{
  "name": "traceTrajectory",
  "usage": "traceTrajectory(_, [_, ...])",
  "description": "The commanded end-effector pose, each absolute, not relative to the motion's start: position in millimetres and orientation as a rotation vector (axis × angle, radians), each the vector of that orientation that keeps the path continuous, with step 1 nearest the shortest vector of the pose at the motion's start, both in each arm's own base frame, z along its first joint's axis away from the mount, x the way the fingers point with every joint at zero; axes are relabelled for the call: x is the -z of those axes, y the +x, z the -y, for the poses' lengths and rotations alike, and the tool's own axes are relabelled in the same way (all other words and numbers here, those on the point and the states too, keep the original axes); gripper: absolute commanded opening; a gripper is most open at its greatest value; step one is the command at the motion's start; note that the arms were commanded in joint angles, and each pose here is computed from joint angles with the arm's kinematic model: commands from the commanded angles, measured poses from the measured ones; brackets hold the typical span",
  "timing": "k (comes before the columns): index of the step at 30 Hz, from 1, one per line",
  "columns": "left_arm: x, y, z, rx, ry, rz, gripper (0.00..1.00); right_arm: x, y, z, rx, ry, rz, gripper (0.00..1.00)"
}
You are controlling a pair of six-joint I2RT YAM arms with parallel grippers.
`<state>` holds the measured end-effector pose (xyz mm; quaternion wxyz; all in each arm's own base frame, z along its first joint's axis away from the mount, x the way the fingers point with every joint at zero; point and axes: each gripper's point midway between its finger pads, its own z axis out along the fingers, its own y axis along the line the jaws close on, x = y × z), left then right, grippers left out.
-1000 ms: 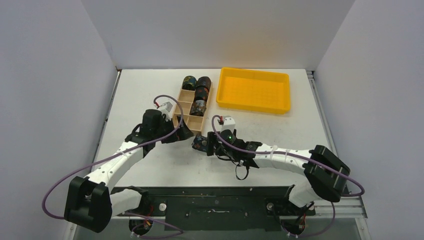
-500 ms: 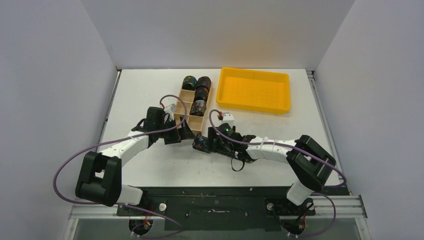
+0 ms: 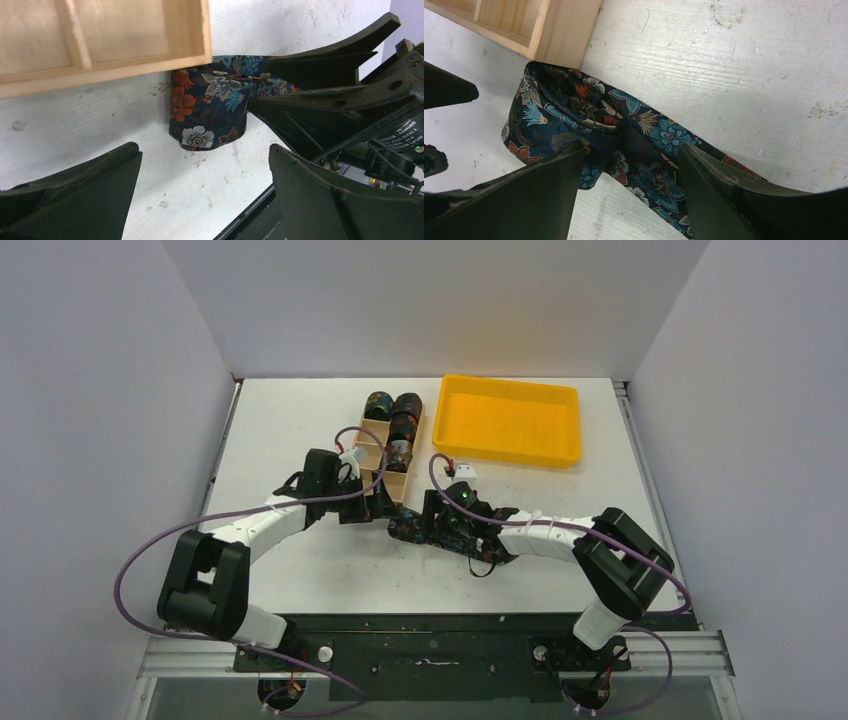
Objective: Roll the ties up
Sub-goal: Roll the tie at the center of the board.
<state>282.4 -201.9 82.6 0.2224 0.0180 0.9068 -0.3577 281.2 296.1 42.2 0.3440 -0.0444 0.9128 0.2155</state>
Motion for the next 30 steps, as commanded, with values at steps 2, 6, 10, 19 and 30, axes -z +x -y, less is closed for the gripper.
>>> traceTrajectory(2, [-99.0, 305.8, 218.2, 0.988, 0.167, -2.421, 0.99, -36.8, 286.4, -295.7, -0.585, -0.09, -2.358, 0.68])
traceTrajectory(6, [-90.1, 308.0, 222.9, 0.975, 0.177, -2.455, 0.99, -32.6, 284.9, -291.9, -0.578, -0.091, -2.367, 0.66])
traceTrajectory(10, [-81.0, 308.3, 227.2, 0.97, 0.186, -2.494, 0.99, -25.2, 283.6, -285.8, -0.566, -0.085, -2.382, 0.63])
traceTrajectory(19, [-63.0, 300.2, 234.5, 0.995, 0.185, -2.581, 0.94, -14.1, 278.8, -278.8, -0.559, -0.084, -2.398, 0.61])
traceTrajectory(30, [-46.7, 294.6, 253.9, 1.087, 0.145, -2.639, 0.81, -8.1, 274.4, -272.8, -0.544, -0.097, -2.403, 0.6])
